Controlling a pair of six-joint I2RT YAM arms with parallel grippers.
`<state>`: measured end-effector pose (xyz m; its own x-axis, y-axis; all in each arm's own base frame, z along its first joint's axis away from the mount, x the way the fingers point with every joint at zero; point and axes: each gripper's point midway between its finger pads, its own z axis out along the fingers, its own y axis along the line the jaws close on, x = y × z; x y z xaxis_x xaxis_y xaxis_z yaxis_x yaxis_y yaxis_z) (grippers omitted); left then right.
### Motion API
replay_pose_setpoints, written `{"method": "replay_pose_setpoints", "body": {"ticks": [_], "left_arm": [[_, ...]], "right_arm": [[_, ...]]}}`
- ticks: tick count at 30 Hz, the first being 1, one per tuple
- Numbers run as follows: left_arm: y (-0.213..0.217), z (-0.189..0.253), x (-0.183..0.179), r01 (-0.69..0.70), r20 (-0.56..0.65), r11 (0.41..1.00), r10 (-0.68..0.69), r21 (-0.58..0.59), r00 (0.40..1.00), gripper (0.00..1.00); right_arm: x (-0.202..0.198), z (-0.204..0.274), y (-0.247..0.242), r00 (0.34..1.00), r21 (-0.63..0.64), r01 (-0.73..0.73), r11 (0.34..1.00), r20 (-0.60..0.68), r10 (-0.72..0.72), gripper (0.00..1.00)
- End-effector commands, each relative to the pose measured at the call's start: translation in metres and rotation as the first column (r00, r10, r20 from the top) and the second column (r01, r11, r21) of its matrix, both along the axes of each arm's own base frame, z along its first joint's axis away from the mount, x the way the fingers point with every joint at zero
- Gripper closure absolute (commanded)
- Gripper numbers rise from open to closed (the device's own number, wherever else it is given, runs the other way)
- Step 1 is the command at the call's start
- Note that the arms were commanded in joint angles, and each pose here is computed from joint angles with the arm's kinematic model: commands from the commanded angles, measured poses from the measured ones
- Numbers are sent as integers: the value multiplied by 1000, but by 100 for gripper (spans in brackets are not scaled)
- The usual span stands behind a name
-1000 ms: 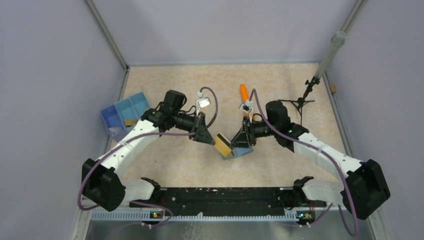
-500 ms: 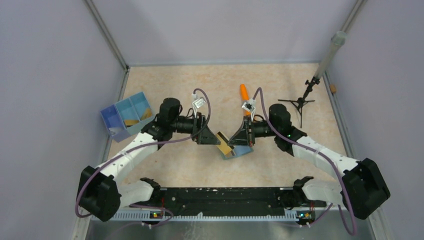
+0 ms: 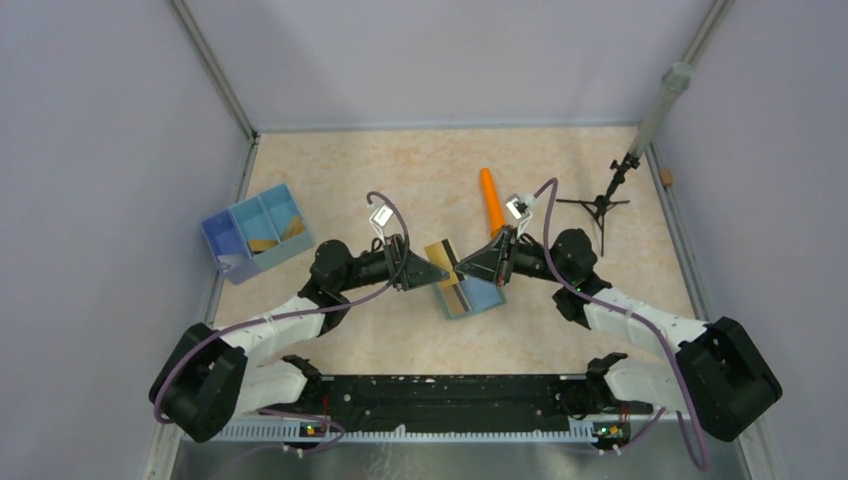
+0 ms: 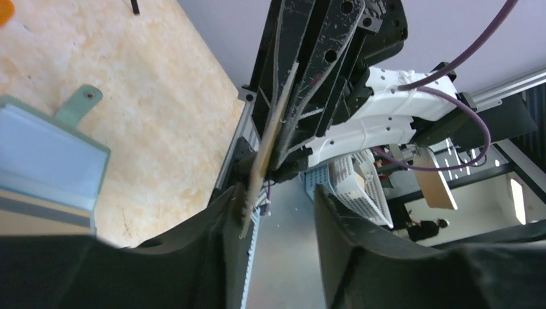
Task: Put the credit cards into the card holder
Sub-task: Insert the credit card into the card holder.
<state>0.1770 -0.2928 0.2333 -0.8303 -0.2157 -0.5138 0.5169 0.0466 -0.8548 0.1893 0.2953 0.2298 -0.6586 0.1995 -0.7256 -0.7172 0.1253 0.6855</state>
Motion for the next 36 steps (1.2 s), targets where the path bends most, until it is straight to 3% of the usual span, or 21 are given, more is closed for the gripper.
{"method": "replay_pose_setpoints", "body": {"ticks": [1, 7, 9, 11, 13, 16, 18, 22, 29, 36], "left_arm": [[1, 34, 5, -48, 61, 989, 57, -141, 997, 58], [2, 33, 7, -72, 60, 988, 80, -135, 995, 71], [3, 31, 10, -90, 56, 988, 97, -126, 994, 82], [3, 26, 14, -110, 45, 988, 116, -108, 992, 100], [3, 21, 18, -135, 31, 988, 138, -80, 990, 100], [4, -1, 31, -221, -13, 975, 222, 27, 975, 100], [6, -16, 39, -283, -39, 953, 289, 104, 957, 100], [3, -35, 46, -330, -106, 929, 350, 170, 931, 100], [-36, -63, 47, -303, -259, 927, 355, 221, 898, 100], [-69, -92, 49, -273, -338, 919, 362, 283, 869, 100]], "right_arm": [[-2, 32, -1, 996, 99, 9, 995, 90, -18, 100], [-3, 29, -2, 997, 95, 12, 995, 81, -20, 100], [-3, 27, -2, 997, 90, 13, 996, 75, -20, 100], [-2, 22, -2, 998, 72, 16, 997, 58, -20, 100], [1, 15, -2, 999, 35, 30, 999, 43, -31, 86], [18, -7, -10, 990, -96, 139, 986, 10, -138, 45], [35, -28, -25, 966, -226, 252, 941, -6, -260, 33], [57, -64, -63, 891, -435, 412, 801, 9, -454, 24], [69, -116, -108, 817, -685, 459, 566, 77, -571, 22], [84, -144, -133, 756, -759, 504, 412, 157, -636, 27]]}}
